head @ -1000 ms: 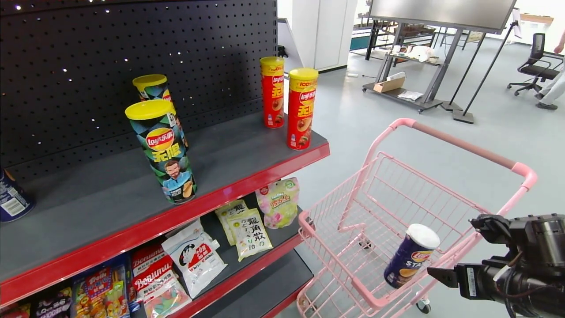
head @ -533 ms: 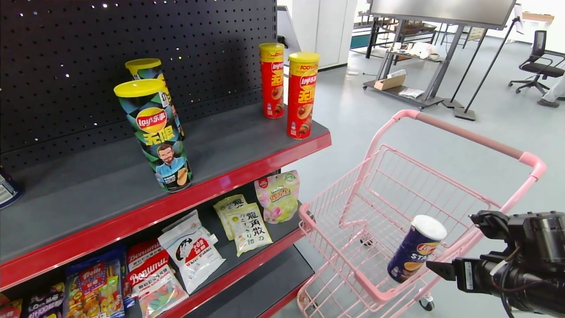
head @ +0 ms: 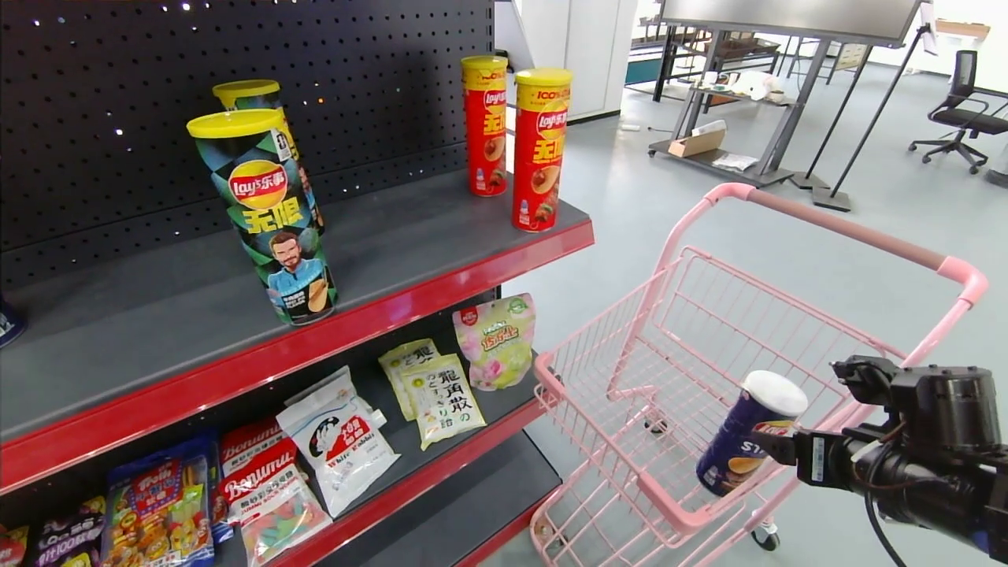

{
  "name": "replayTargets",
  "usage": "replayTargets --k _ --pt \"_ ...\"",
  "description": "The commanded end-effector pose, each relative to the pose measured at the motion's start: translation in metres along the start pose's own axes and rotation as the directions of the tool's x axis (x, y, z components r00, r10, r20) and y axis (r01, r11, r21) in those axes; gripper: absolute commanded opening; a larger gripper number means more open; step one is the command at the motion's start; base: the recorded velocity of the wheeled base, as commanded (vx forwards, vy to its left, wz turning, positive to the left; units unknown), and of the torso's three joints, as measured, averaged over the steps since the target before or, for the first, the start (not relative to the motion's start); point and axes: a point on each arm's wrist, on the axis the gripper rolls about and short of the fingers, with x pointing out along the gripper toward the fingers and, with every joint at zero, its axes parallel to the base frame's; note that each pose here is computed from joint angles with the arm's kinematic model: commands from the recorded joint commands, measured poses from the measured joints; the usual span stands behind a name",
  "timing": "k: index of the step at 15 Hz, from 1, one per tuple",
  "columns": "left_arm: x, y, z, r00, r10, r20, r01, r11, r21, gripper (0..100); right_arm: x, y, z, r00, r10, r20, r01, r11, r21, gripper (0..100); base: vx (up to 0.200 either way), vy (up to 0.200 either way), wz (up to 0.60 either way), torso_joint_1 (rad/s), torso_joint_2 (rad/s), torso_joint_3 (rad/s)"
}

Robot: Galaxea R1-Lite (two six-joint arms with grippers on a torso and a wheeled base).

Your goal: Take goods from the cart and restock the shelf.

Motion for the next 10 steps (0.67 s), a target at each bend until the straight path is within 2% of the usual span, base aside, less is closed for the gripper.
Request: replayTargets --k 1,10 --pt "0.0 0.0 0.0 1.0 0.0 0.001 0.0 1.0 0.0 100 0.01 0.001 -0.006 0.999 -0.005 -0.041 0.005 1.0 -0.009 100 0.0 0.0 0.0 0.0 0.0 0.0" --pt "0.0 0.0 0.0 1.0 0.0 0.001 0.0 1.0 0.0 100 0.043 0.004 -0.011 1.0 -0.003 0.0 0.003 1.0 -0.004 100 0.0 0.0 0.0 0.0 0.0 0.0"
